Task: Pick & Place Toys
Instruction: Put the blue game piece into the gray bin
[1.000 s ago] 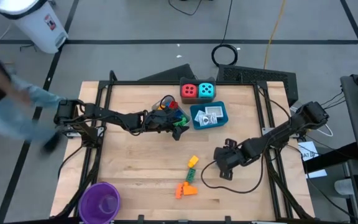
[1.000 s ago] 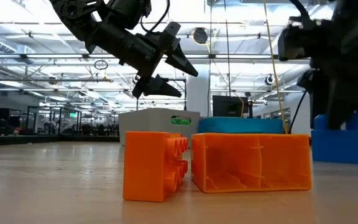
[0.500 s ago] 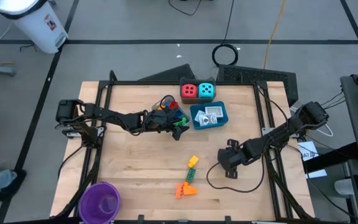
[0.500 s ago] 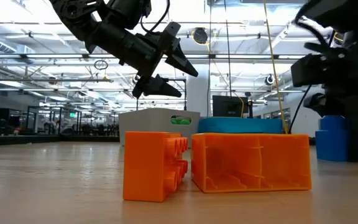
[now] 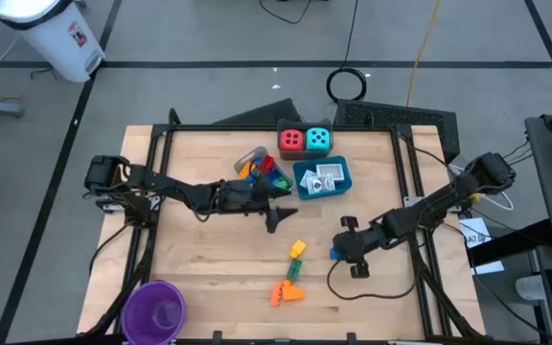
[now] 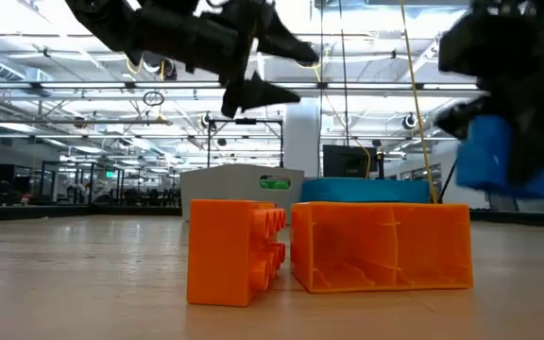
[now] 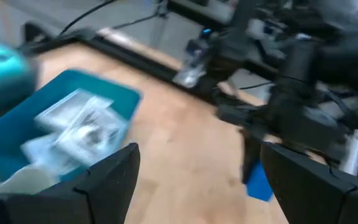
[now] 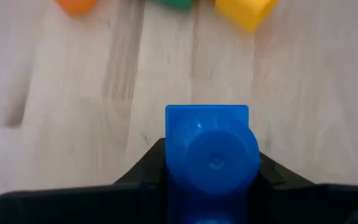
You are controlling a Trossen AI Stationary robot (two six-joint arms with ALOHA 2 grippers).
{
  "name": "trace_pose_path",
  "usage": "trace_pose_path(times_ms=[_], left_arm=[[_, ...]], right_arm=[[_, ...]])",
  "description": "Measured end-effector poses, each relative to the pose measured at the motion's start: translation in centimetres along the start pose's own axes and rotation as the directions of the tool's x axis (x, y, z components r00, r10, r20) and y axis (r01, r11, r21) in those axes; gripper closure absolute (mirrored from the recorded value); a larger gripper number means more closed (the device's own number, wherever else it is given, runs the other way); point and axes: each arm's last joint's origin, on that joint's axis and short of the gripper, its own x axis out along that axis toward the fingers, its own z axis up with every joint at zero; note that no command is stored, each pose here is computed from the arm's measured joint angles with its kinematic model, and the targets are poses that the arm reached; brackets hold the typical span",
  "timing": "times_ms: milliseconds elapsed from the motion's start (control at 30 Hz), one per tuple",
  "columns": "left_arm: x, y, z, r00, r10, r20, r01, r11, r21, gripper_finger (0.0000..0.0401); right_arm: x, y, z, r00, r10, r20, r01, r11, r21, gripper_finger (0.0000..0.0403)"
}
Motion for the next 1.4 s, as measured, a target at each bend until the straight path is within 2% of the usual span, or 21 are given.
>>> trace_pose_path(times_ms=[167,267,400,533,633,767,967,1200,1300,1400], left_arm=[[-0.5,-2.7,-0.9,0.996,-0.086,-0.002,0.086,0.993,0.085,0.0064],[-0.9,-4.0,-1.5,0.992,-0.124,-0.017,0.126,0.985,0.122,0.0064],[-1.3,-5.3,-1.9,0.994,-0.112,0.011,0.109,0.986,0.129,0.0064],[-1.3,-6.0,-2.1,0.994,-0.091,0.058,0.081,0.985,0.153,0.0064],[-0.1,-6.8,-2.1,0.993,-0.104,0.052,0.093,0.979,0.180,0.0064],[2.4,-7.9,-3.0,0.995,-0.092,-0.044,0.101,0.951,0.292,0.0064],[5.2,-9.0,-3.4,0.991,-0.049,-0.124,0.093,0.920,0.381,0.0064],[4.9,-9.4,-1.9,0.991,-0.040,-0.127,0.084,0.928,0.362,0.0064],[4.6,-10.1,-1.1,0.986,-0.120,-0.115,0.151,0.936,0.318,0.0064],[4.6,-10.3,-1.4,0.967,-0.202,-0.158,0.241,0.925,0.292,0.0064]], right_arm=[[-1.6,0.4,0.9,0.988,-0.029,0.152,0.037,0.998,-0.050,0.0310],[-2.2,0.8,1.6,0.970,-0.012,0.244,0.038,0.994,-0.100,0.0310],[-2.4,1.4,3.0,0.921,0.041,0.386,0.023,0.987,-0.160,0.0310],[-1.8,1.8,3.9,0.884,0.067,0.462,0.044,0.973,-0.226,0.0310],[-1.3,2.0,4.4,0.865,0.076,0.496,0.061,0.965,-0.255,0.0310],[-1.0,2.0,4.9,0.835,0.038,0.550,0.117,0.963,-0.244,0.0310],[-0.9,1.9,4.5,0.846,-0.006,0.533,0.162,0.956,-0.246,0.0310],[-0.8,1.7,4.3,0.865,-0.031,0.500,0.165,0.960,-0.226,0.0310],[-0.8,1.6,4.3,0.864,-0.052,0.501,0.177,0.963,-0.205,0.0310],[-0.8,1.6,4.3,0.863,-0.051,0.503,0.176,0.963,-0.204,0.0310]])
